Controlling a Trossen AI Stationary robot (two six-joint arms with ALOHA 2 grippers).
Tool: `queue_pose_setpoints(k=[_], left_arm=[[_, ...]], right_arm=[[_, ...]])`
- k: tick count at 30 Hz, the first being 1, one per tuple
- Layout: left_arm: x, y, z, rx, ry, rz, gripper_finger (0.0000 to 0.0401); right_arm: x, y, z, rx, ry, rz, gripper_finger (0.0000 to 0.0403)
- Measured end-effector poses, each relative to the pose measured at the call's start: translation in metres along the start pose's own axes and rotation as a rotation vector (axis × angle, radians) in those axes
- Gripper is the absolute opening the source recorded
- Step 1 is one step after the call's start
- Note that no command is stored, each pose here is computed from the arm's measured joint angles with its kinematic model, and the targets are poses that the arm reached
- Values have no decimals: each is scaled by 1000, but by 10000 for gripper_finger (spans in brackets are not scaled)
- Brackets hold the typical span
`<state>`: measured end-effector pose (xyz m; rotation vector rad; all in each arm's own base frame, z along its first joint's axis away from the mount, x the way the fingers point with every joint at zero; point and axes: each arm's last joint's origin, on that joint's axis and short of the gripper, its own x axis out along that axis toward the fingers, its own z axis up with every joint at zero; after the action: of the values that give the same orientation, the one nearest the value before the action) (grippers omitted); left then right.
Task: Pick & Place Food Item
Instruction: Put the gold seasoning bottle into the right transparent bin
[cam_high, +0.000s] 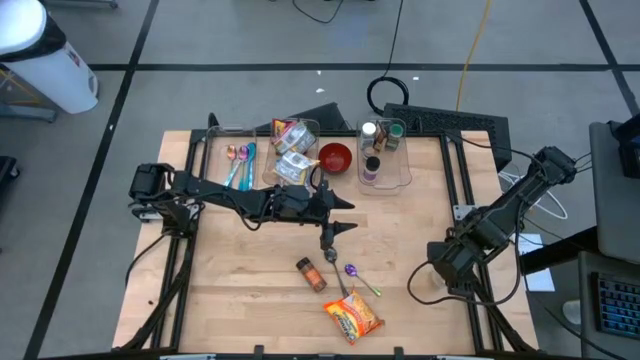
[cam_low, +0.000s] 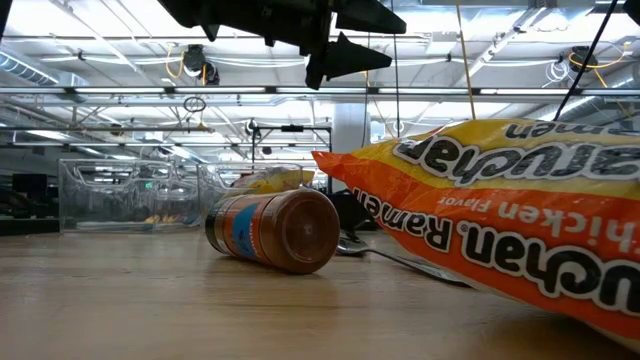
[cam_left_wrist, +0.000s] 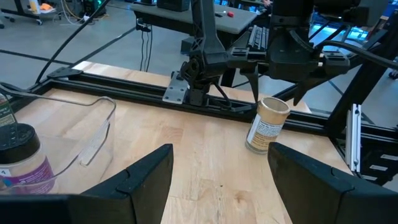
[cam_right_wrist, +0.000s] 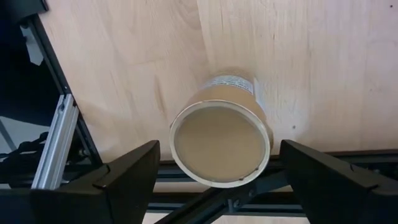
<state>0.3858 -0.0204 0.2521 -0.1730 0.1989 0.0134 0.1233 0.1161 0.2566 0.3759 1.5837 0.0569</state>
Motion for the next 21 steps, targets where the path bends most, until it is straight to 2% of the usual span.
queue_pose_setpoints(k=[21], left_arm=[[0, 0, 0, -2, 0, 0, 271]], right_arm=[[5, 1, 1, 7, -11, 17, 322]])
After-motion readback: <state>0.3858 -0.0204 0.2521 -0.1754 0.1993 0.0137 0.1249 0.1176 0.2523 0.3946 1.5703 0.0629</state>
